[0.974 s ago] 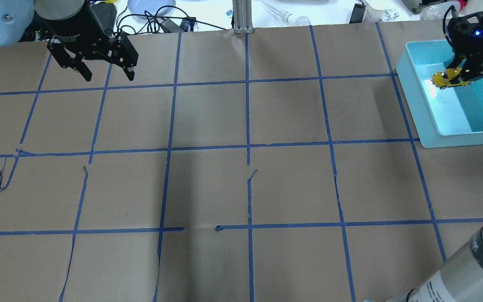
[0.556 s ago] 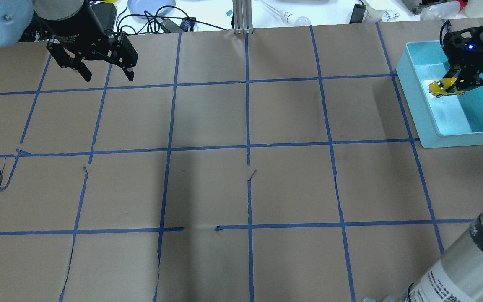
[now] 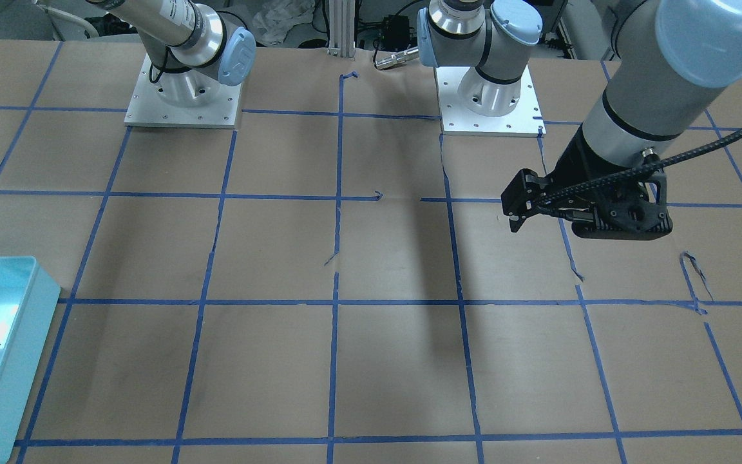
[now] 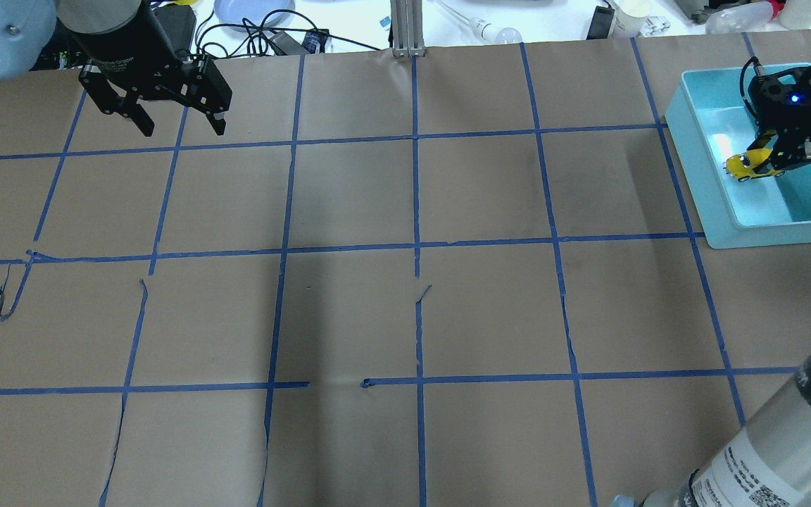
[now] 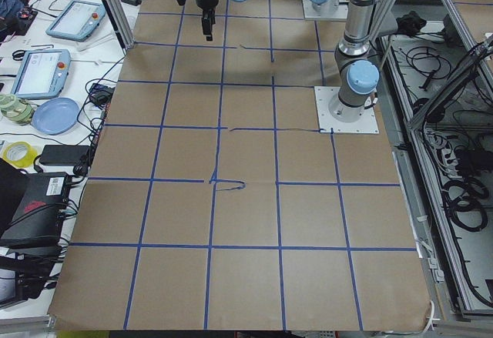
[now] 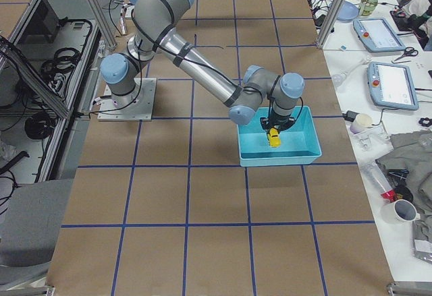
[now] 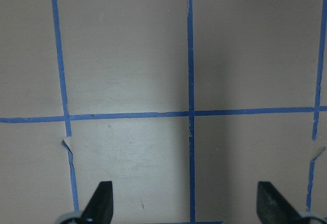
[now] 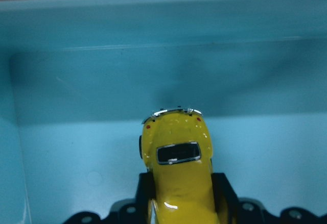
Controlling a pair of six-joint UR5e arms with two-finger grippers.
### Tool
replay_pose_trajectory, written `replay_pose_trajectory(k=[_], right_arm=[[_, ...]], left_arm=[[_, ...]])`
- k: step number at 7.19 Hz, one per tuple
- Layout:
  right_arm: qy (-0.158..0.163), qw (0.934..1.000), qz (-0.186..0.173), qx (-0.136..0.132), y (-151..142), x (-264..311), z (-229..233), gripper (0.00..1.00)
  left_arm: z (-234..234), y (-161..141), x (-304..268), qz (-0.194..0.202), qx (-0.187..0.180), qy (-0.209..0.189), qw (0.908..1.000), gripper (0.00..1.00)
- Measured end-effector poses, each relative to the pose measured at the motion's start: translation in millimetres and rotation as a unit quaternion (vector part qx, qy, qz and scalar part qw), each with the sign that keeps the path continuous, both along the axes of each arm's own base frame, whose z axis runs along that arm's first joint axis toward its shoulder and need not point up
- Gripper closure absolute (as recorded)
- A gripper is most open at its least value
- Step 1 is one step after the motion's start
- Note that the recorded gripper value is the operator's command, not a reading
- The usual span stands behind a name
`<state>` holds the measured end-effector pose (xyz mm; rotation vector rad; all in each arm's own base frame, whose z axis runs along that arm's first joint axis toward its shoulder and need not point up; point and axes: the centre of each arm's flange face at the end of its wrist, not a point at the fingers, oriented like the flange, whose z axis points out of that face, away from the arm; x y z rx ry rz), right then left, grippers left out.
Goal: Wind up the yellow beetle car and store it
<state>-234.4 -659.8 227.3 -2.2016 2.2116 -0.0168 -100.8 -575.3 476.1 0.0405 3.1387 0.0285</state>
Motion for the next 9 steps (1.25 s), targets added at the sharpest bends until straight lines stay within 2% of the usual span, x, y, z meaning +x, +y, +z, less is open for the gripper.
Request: replay_pose_trajectory(k=[2,3,4,5,6,8,9], right_arm=[[0.0,1.0,-0.009,-0.003,6.2,-7.5,-3.5,0.0],[0.004,0.9998,-0.018,-0.012,5.3,-8.8,8.1,0.0],[0.008,0.9985,-0.049,-0.025,6.8,-5.4,36.5,0.0],[0.009,0.9942,-0.102,-0.032,13.3,9.7,77.1,0.0],[0.007,0.9885,-0.147,-0.033,19.6,37.8,112.0,0.0],[0.005,0.9798,-0.194,-0.046,16.0,146.5,157.8,0.0],[0.001,0.9732,-0.224,-0.051,18.7,204.1,173.3,0.0]], left_arm=[[0.0,0.0,0.0,0.0,0.0,0.0,1.0,0.0],[0.1,0.0,0.0,0.0,0.0,0.0,1.0,0.0],[0.4,-0.1,0.0,0.0,0.0,0.0,1.0,0.0],[0.5,-0.1,0.0,0.0,-0.001,0.0,1.0,0.0],[0.5,-0.2,0.6,0.0,-0.001,0.0,1.0,0.0],[1.5,0.0,1.8,0.002,-0.001,-0.001,1.0,0.0],[2.9,0.2,2.8,0.002,-0.003,-0.001,1.0,0.0]])
